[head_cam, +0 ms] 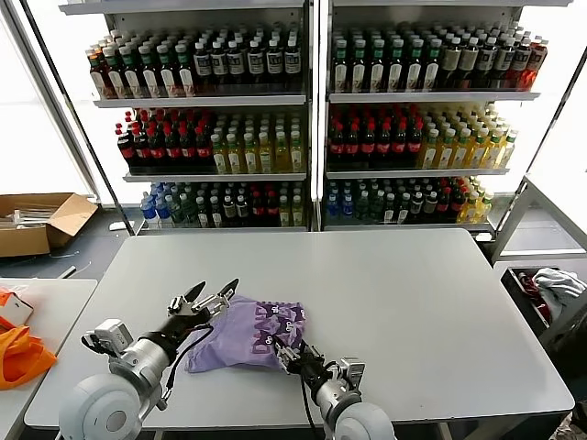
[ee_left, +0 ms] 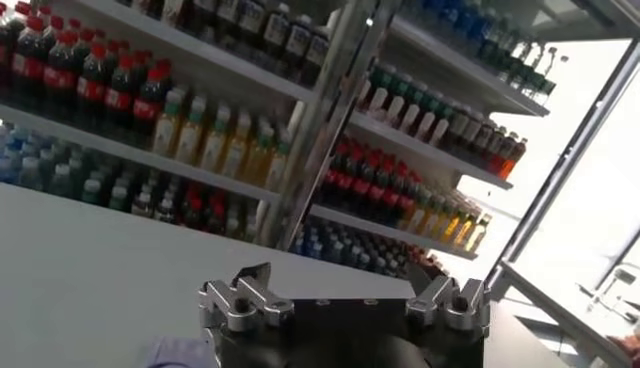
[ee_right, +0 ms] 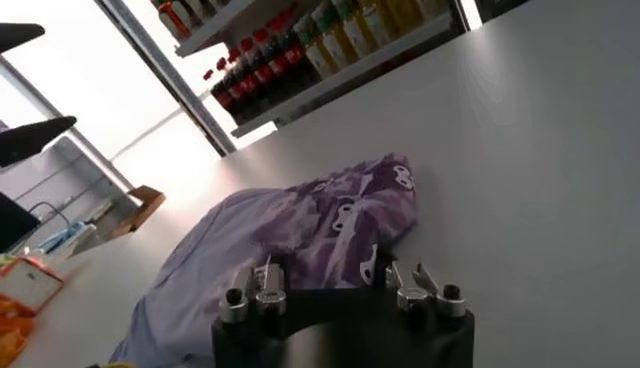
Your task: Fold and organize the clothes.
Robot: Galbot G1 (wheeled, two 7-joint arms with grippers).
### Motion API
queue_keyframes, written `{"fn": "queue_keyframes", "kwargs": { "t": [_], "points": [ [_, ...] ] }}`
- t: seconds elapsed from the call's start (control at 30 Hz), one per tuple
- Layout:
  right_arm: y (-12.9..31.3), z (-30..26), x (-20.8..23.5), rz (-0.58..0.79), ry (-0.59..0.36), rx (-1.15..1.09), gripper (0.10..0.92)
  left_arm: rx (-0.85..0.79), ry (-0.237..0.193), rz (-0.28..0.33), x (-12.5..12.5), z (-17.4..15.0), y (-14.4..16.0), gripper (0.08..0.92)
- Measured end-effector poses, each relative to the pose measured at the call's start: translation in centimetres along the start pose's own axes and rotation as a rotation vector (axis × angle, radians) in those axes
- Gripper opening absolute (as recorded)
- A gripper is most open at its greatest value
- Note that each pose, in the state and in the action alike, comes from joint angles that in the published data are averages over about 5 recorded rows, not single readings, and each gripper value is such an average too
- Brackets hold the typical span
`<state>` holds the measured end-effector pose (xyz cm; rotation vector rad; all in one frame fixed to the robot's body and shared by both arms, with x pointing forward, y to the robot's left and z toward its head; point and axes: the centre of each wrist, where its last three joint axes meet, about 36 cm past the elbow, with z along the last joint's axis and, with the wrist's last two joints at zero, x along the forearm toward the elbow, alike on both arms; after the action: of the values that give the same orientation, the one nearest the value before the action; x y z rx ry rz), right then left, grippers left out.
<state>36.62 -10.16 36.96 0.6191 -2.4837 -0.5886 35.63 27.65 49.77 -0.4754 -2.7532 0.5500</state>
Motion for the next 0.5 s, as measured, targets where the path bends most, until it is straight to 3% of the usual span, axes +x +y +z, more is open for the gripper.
{"fn": "queue_keyframes", "kwargs": {
  "t": [0.37,0.5],
  "points": [
    [-1.6,-2.2,1.2,-0.001,-0.01,0.113,0.176,0.001,-0.02,-0.038,0.9,-0.2,1.2,0.823],
    [-3.4,-3.7,2.5,-0.005,-0.003,0.171,0.126,-0.004,-0.023,-0.052,1.3,-0.2,1.5,0.823]
  ]
}}
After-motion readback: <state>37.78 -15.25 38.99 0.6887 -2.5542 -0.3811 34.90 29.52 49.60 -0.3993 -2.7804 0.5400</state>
